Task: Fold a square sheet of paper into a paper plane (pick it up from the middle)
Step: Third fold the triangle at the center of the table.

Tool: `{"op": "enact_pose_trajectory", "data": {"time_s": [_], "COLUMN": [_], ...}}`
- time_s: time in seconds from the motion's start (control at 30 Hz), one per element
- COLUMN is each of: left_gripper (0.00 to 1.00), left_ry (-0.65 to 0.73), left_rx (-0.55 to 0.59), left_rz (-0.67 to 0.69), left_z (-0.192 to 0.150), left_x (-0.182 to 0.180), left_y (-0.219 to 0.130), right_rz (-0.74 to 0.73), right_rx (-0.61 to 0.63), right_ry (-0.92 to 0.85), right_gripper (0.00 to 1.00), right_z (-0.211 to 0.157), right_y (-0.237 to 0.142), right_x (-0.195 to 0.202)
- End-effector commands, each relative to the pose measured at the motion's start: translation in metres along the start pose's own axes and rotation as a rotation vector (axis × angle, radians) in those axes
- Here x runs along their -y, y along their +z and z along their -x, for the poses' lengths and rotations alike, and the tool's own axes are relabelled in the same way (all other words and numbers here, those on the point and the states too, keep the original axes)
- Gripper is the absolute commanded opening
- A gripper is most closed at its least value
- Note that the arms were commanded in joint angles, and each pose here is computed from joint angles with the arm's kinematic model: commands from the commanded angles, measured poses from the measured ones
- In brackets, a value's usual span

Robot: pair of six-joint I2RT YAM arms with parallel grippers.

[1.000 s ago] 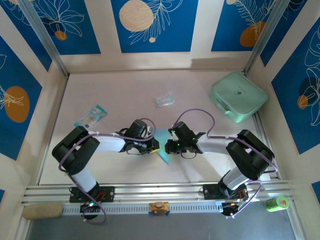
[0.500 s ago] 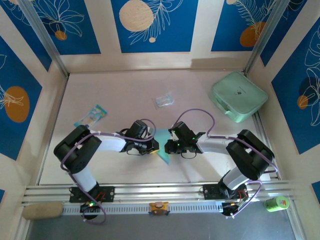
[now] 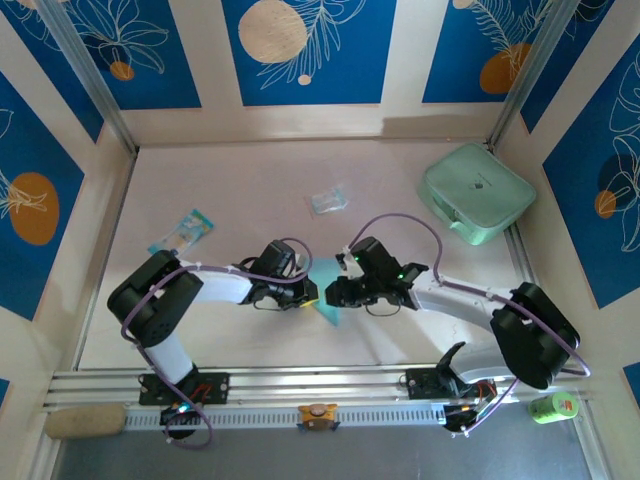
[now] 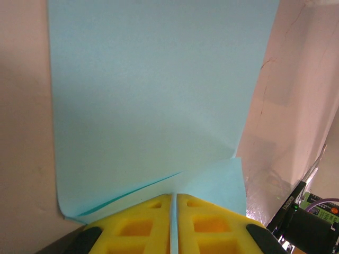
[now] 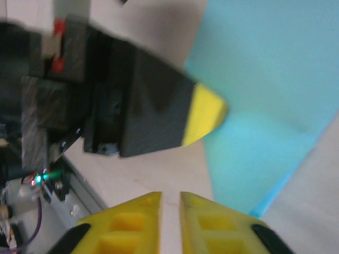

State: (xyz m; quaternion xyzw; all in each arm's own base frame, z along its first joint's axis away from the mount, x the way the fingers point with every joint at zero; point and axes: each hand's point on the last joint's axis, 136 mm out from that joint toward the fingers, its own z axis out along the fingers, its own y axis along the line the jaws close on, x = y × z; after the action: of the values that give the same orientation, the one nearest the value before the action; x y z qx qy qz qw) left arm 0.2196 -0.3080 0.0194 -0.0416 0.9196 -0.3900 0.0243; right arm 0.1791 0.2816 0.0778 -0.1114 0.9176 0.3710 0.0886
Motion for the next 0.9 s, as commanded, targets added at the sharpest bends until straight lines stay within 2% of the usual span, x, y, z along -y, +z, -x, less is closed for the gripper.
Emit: {"op": "enact_pose_trajectory", "data": {"time_s": [0.0,0.33,0.67,0.87], "left_gripper": [0.10,0.11,0.11,0.11], "left_ry": [-0.004,-0.003,-0.001,-0.002], "left_rx": [-0.008,-0.009,-0.008,-0.013], "left_rz": [0.053,0.050,0.043,0.049], "left_z": [-0.005,-0.005,-0.005,-0.006], "left_x": [-0.015,-0.015,-0.013,-0.015], "left_y": [0.003,0.004,0.004,0.005], "right_rz": [0.009,-0.107,-0.175,-0.162], "right_rx": [-0.094,-0.138,-0.160,-0.162], "right_ry": [0.017,0.004,0.037,0.069], "right_gripper": [0.09,0.05,0.05,0.05], "right_z": [-0.020,-0.019,-0.023,-0.032], "right_y": [0.010,0.039,0.050,0.049], "right_x": [-0.005,0.003,0.024,0.033]}}
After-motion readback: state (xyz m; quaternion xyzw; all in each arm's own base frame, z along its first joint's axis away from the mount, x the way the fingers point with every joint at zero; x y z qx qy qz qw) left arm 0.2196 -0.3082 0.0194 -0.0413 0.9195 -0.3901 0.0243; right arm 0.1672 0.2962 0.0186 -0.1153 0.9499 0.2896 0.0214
